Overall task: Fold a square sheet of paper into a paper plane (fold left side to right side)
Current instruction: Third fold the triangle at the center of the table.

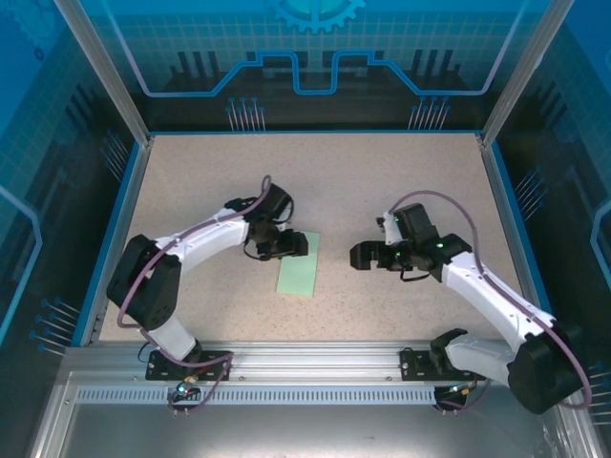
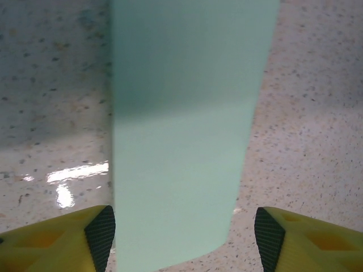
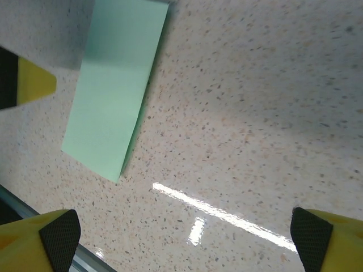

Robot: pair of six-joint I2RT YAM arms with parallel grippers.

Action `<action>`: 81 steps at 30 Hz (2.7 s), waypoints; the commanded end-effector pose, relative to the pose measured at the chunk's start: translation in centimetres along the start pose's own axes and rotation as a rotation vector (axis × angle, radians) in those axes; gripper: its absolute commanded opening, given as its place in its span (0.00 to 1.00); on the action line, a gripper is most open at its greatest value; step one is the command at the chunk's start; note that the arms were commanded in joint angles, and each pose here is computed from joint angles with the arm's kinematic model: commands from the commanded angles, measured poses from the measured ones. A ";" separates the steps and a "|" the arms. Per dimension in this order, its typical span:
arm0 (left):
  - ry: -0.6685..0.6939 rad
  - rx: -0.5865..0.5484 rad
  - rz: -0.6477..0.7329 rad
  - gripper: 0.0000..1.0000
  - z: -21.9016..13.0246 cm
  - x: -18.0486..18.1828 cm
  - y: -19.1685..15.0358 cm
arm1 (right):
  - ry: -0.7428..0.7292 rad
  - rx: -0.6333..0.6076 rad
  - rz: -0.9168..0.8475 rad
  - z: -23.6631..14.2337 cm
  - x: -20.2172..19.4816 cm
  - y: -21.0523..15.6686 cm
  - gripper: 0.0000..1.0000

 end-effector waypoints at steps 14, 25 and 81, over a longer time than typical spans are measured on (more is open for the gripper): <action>-0.210 0.104 -0.090 0.56 4.1 2.0 0.3 | 0.004 -0.074 -0.073 -0.6 1.5 0.5 0.99; -0.237 0.109 -0.094 0.16 3.8 1.3 -0.6 | -0.037 -0.187 -0.326 -0.6 2.7 -1.2 0.98; -0.191 0.091 -0.046 0.43 0.7 1.1 -1.7 | -0.087 -0.025 -1.037 10.1 10.2 -7.2 0.00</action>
Point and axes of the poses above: each hand's point on the last joint's axis, 136 mm out from that joint toward the fingers, its own z axis out along the fingers, its own x axis along the line the jaws close on, y = z × x, the point moved 9 cm from there along -z, back along the fingers
